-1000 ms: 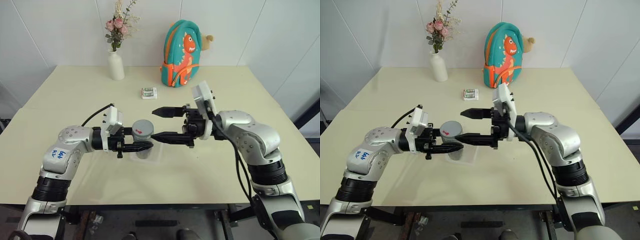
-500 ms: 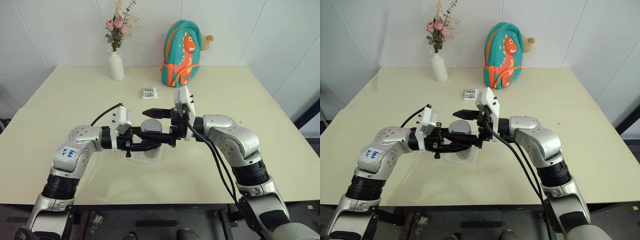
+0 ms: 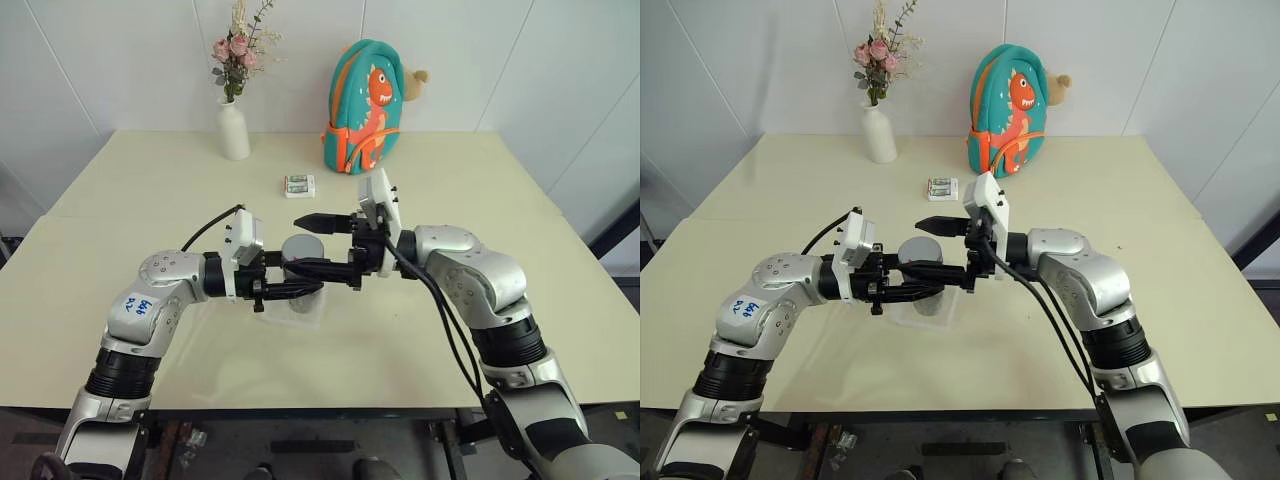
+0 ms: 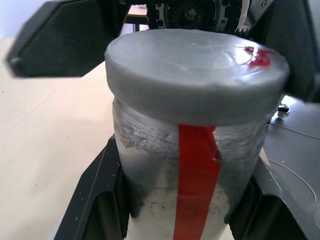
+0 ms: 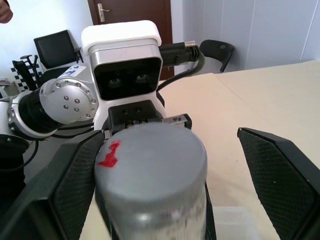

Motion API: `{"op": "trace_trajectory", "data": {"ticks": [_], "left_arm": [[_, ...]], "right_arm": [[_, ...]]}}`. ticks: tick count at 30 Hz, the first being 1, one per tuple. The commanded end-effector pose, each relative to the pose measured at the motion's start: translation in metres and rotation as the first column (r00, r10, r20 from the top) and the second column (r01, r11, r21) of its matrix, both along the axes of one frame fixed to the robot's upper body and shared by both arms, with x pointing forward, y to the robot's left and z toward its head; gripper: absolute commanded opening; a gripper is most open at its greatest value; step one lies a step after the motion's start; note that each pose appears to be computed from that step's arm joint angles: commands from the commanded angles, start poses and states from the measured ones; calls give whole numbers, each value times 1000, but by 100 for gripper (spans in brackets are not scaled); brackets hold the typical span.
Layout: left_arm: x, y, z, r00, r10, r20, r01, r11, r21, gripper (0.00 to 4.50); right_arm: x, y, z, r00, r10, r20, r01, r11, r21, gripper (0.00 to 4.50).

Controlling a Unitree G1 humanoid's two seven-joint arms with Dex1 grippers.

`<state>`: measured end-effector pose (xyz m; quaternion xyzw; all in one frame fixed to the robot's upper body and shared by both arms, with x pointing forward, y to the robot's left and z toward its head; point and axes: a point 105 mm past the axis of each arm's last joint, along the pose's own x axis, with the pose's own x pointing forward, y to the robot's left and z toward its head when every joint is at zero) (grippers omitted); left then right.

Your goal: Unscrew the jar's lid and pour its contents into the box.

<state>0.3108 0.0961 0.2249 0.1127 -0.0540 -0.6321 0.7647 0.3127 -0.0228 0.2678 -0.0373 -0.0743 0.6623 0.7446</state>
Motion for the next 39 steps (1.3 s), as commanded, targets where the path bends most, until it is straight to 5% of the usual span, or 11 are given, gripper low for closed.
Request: {"op": "trace_trajectory", "data": {"ticks": [1, 9, 19, 30, 39], "left_arm": [[-10, -2, 8, 998, -50, 47, 50, 999, 5, 197], [-8, 3, 8, 998, -42, 49, 41, 999, 16, 197], [-5, -1, 8, 998, -46, 48, 46, 999, 13, 197], [-4, -8, 8, 997, -66, 44, 66, 998, 5, 197], [-4, -9, 8, 997, -71, 42, 71, 997, 3, 197]], "right_arm": [[6, -48, 24, 994, -103, 33, 99, 989, 108, 446], [-6, -67, 25, 995, -88, 41, 83, 992, 100, 446], [-26, -9, 23, 997, 59, 46, -64, 991, 118, 446], [-10, 23, 1, 997, -2, 76, -1, 999, 36, 446], [0, 15, 8, 995, -53, 86, 48, 997, 59, 446]]}}
